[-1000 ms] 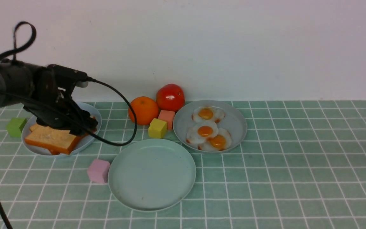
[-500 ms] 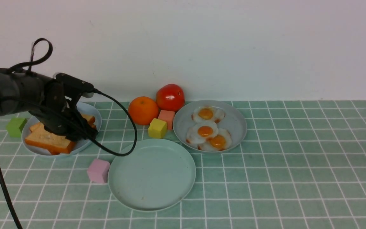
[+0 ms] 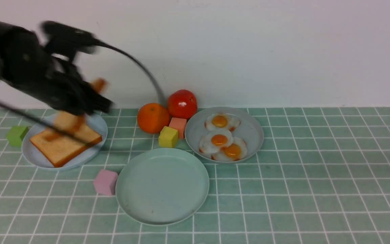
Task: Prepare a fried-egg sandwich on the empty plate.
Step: Use the left arm to put a slice of bread into the empty plate in the middle, then use the right arm to grab a fried egg
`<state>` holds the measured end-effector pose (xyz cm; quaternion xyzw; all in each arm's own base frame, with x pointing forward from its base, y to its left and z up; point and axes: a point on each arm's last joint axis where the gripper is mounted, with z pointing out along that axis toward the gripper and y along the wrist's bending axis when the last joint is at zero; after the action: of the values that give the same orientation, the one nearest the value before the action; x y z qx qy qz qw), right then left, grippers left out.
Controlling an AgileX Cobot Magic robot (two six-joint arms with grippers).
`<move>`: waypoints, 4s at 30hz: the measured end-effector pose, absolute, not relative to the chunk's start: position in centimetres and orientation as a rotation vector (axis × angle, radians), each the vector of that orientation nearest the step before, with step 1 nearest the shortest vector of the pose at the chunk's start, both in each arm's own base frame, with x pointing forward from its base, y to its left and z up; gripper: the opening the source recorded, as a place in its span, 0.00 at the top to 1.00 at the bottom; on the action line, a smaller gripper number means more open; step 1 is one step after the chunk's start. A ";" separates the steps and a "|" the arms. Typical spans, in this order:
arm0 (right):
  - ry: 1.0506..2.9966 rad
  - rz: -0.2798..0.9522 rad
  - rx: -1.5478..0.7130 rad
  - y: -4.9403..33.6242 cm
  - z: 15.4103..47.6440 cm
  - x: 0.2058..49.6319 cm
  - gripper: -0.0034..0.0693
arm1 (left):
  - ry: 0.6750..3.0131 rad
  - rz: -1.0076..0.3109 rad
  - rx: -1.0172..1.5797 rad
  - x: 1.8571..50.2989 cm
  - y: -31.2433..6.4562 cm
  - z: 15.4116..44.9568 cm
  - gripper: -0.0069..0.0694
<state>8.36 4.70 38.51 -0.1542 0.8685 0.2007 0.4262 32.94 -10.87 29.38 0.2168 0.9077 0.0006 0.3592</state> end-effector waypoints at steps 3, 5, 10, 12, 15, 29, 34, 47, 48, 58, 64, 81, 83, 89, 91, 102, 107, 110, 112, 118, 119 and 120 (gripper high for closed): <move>2.170 0.498 -0.385 4.7 38.5 8.4 0.94 | 2.371 -0.052 0.776 29.8 -15.4 26.7 0.84; 2.170 0.498 -0.385 4.7 38.5 8.4 0.94 | 2.379 -0.038 0.908 28.7 -17.6 24.7 0.84; 2.168 0.516 -0.384 4.8 38.5 8.3 0.94 | 2.323 0.038 1.033 29.3 -20.1 21.5 0.84; 2.171 0.526 -0.385 4.8 38.5 8.3 0.94 | 2.300 0.063 1.065 29.7 -20.4 20.6 0.84; 2.185 0.534 -0.392 4.9 38.4 8.2 0.93 | 2.269 0.085 1.103 30.3 -20.8 19.3 0.84; 2.272 0.540 -0.419 5.0 37.8 8.5 0.81 | 2.247 0.025 1.043 30.4 -21.1 19.9 0.34; 2.281 0.566 -0.358 5.5 37.4 11.7 0.65 | 2.251 -0.064 0.903 28.1 -20.7 24.6 0.19; 2.374 0.771 -0.292 9.1 30.9 28.7 0.47 | 1.938 -0.475 0.489 14.4 -11.6 38.7 0.93; 2.392 0.795 -0.283 9.4 30.2 30.1 0.47 | 1.927 -0.481 0.484 13.6 -10.8 38.3 0.93; 2.561 0.893 -0.226 12.0 22.2 41.2 0.46 | 1.826 -0.560 0.431 8.8 -6.8 34.6 0.93; 2.596 0.878 -0.222 14.3 19.0 45.3 0.43 | 1.749 -0.603 0.422 8.9 -7.0 35.0 0.93; 2.566 0.853 -0.176 15.9 15.5 49.6 0.40 | 1.724 -0.616 0.419 8.9 -7.1 35.3 0.93; 2.566 0.842 -0.176 15.8 15.3 49.6 0.40 | 1.725 -0.616 0.419 8.9 -7.1 35.3 0.93; 2.564 0.839 -0.171 15.8 15.1 49.7 0.42 | 1.726 -0.617 0.419 8.9 -7.1 35.2 0.93; 2.566 0.843 -0.161 15.8 14.8 49.8 0.43 | 1.726 -0.617 0.418 8.9 -7.1 35.2 0.93; 2.543 0.898 -0.130 16.1 14.5 50.0 0.45 | 1.736 -0.638 0.405 8.8 -7.1 35.2 0.93; 2.542 0.901 -0.130 16.1 14.5 50.0 0.50 | 1.746 -0.653 0.396 8.8 -7.2 35.1 0.93; 2.547 0.904 -0.133 16.1 14.4 49.9 0.59 | 1.749 -0.654 0.395 8.8 -7.2 35.1 0.93; 2.552 0.908 -0.135 16.1 14.4 49.9 0.71 | 1.749 -0.654 0.395 8.8 -7.2 35.1 0.93; 2.533 0.934 -0.139 16.1 15.7 49.7 0.83 | 1.761 -0.646 0.397 8.8 -7.1 35.0 0.93; 2.524 0.938 -0.155 16.0 16.6 49.6 0.84 | 1.778 -0.635 0.401 8.8 -7.1 34.9 0.93; 2.518 0.940 -0.163 15.9 17.1 49.5 0.85 | 1.787 -0.626 0.404 8.8 -7.1 34.8 0.93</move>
<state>49.52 15.92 17.14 -0.0592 0.9117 0.3402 0.2226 8.79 -7.06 34.76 0.1719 0.7603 -0.2664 0.5670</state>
